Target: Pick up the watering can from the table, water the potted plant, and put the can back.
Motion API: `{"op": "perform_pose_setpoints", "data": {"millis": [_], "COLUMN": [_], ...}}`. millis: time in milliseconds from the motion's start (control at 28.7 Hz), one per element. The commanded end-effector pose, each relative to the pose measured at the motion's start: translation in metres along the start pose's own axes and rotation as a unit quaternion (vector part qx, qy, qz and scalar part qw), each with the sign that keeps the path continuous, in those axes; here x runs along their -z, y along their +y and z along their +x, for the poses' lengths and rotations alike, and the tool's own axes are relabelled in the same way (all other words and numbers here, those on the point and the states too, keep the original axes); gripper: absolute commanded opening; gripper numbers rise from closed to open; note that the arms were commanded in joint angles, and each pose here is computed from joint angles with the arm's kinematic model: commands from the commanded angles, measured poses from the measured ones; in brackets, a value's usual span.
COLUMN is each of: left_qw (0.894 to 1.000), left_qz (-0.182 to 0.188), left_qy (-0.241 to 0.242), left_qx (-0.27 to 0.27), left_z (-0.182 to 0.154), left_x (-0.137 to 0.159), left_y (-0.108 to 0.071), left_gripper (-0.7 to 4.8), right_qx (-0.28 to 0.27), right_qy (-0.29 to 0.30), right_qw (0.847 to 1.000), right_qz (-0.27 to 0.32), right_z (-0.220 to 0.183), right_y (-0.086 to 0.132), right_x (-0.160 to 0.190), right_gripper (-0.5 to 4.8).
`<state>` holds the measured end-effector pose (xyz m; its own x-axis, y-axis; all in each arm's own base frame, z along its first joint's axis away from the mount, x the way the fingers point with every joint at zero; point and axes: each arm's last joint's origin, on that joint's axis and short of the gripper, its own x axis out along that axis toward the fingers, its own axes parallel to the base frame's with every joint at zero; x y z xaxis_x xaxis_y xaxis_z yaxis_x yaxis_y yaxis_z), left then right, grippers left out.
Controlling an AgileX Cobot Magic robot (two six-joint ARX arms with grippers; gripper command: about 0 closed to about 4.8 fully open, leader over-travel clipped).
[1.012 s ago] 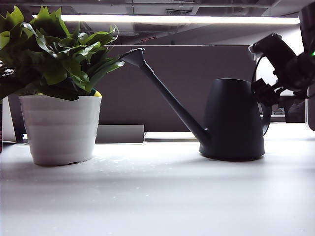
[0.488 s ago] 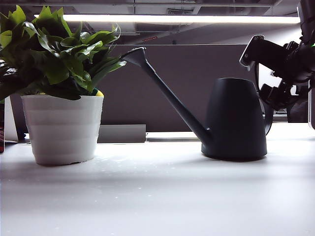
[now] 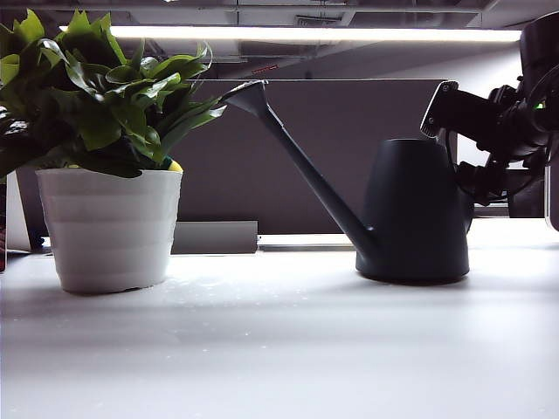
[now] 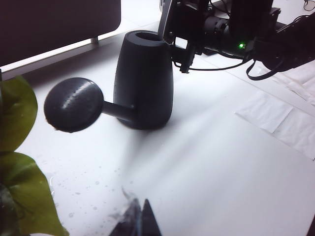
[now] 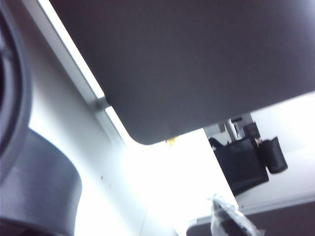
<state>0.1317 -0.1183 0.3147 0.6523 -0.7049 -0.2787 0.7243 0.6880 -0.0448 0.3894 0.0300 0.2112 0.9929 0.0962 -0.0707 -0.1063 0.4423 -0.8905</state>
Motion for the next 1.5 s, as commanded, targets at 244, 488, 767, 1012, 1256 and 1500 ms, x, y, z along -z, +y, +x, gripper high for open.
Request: {"op": "perform_pose_setpoints", "data": {"millis": [244,488,767,1012,1256,1500], "left_qw": [1.0,1.0,1.0,1.0,0.999,0.988], "left_qz": [0.001,0.001,0.001,0.002,0.002,0.003], "left_qy": [-0.007,-0.007,-0.008,-0.01,-0.015,-0.04], "left_qx": [-0.01,-0.011,-0.011,-0.007,-0.038,-0.148], "left_z": [-0.001,-0.001,-0.001,-0.001,-0.004,-0.028], "left_x": [-0.002,-0.002,-0.002,-0.003,-0.004,-0.007], "left_y": [0.0,0.001,0.001,0.0,0.002,0.006], "left_gripper": [-0.06,-0.06,-0.06,-0.06,-0.06,-0.06], "right_qx": [-0.057,-0.087,-0.013,0.03,0.062,0.096], "right_qy": [-0.069,-0.091,0.037,0.014,-0.019,-0.051], "right_qw": [0.996,0.992,0.999,0.999,0.997,0.993], "right_qz": [-0.001,0.004,0.02,0.031,0.036,0.036], "right_z": [0.005,0.004,-0.004,-0.031,-0.054,-0.075], "right_y": [0.005,0.009,0.005,-0.023,-0.051,-0.08], "right_x": [-0.006,-0.006,-0.016,-0.049,-0.073,-0.086], "right_gripper": [2.55,-0.05,-0.05,-0.05,-0.05,-0.04]}}
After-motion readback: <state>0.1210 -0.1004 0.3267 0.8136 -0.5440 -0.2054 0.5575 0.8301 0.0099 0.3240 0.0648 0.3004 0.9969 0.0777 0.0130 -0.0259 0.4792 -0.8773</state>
